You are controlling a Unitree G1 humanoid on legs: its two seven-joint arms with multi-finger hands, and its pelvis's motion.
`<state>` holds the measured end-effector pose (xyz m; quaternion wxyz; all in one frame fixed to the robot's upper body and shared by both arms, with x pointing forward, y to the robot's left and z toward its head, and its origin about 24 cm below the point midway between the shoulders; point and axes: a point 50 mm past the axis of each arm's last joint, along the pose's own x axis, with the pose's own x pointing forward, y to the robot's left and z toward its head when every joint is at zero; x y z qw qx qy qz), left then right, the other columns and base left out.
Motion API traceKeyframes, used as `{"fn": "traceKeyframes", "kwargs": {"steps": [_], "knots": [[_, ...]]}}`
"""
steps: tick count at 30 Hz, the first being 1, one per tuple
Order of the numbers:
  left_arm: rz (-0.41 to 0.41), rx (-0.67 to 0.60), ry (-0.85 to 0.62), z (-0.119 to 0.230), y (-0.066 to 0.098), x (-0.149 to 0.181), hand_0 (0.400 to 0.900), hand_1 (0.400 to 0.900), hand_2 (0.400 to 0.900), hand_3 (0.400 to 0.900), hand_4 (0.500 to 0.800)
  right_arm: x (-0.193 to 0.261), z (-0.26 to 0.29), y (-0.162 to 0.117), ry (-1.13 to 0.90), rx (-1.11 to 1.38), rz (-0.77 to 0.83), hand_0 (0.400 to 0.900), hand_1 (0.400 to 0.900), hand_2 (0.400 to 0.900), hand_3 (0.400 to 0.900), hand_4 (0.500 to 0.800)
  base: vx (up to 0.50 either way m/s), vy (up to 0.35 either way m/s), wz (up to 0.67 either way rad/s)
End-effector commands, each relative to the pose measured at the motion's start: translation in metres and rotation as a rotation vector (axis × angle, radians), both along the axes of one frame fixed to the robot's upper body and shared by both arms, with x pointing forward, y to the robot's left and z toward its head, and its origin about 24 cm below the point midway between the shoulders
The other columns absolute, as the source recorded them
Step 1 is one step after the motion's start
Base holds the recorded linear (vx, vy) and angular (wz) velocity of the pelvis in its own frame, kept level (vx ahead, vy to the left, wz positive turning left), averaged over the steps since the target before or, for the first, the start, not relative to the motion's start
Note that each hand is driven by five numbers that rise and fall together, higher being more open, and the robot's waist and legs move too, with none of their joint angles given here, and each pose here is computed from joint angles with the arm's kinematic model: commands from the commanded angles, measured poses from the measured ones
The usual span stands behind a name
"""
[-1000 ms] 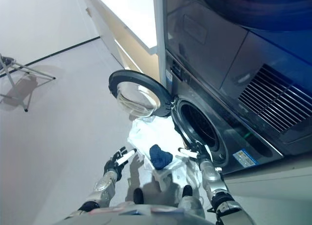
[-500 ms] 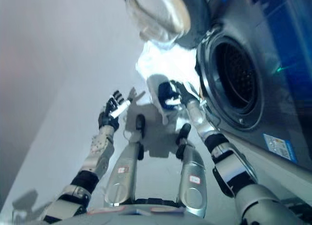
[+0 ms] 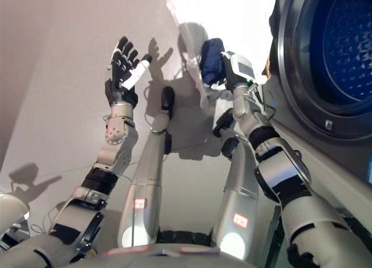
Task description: Put the clothes in the basket into the washing machine.
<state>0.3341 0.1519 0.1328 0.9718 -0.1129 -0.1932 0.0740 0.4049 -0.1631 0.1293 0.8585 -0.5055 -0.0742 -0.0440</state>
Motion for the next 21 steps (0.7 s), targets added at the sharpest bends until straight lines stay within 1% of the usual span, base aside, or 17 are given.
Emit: {"fn": "traceKeyframes", "kwargs": {"steps": [1, 7, 11, 15, 19, 21], "knots": [[0.014, -0.021, -0.172, 0.023, -0.001, -0.016, 0.9, 0.9, 0.9, 0.9, 0.8, -0.004, -0.005, 0.004, -0.03, -0.034, 0.03, 0.9, 0.9, 0.9, 0.9, 0.8, 0.06, 0.02, -0.08], [0.05, -0.039, -0.153, 0.018, 0.006, -0.019, 0.9, 0.9, 0.9, 0.9, 0.8, -0.007, -0.008, 0.031, -0.026, -0.068, 0.13, 0.9, 0.9, 0.9, 0.9, 0.8, -0.024, 0.049, -0.11], [0.057, -0.054, -0.145, 0.016, 0.006, -0.019, 0.9, 0.9, 0.9, 0.9, 0.8, -0.003, 0.004, 0.031, -0.079, -0.071, 0.105, 0.9, 0.9, 0.9, 0.9, 0.8, -0.033, 0.045, -0.03], [0.061, -0.054, -0.171, 0.022, 0.008, -0.021, 0.9, 0.9, 0.9, 0.9, 0.8, 0.001, 0.019, 0.031, -0.128, -0.073, 0.098, 0.9, 0.9, 0.9, 0.9, 0.8, -0.022, 0.022, 0.07], [0.042, -0.053, -0.184, 0.025, 0.007, -0.021, 0.9, 0.9, 0.9, 0.9, 0.8, 0.005, 0.03, 0.037, -0.13, -0.105, 0.123, 0.9, 0.9, 0.9, 0.9, 0.8, -0.016, 0.006, 0.02], [0.025, -0.06, -0.179, 0.024, 0.005, -0.021, 0.9, 0.9, 0.9, 0.9, 0.8, 0.006, 0.028, 0.041, -0.096, -0.133, 0.141, 0.9, 0.9, 0.9, 0.9, 0.8, 0.0, 0.0, 0.0]]}}
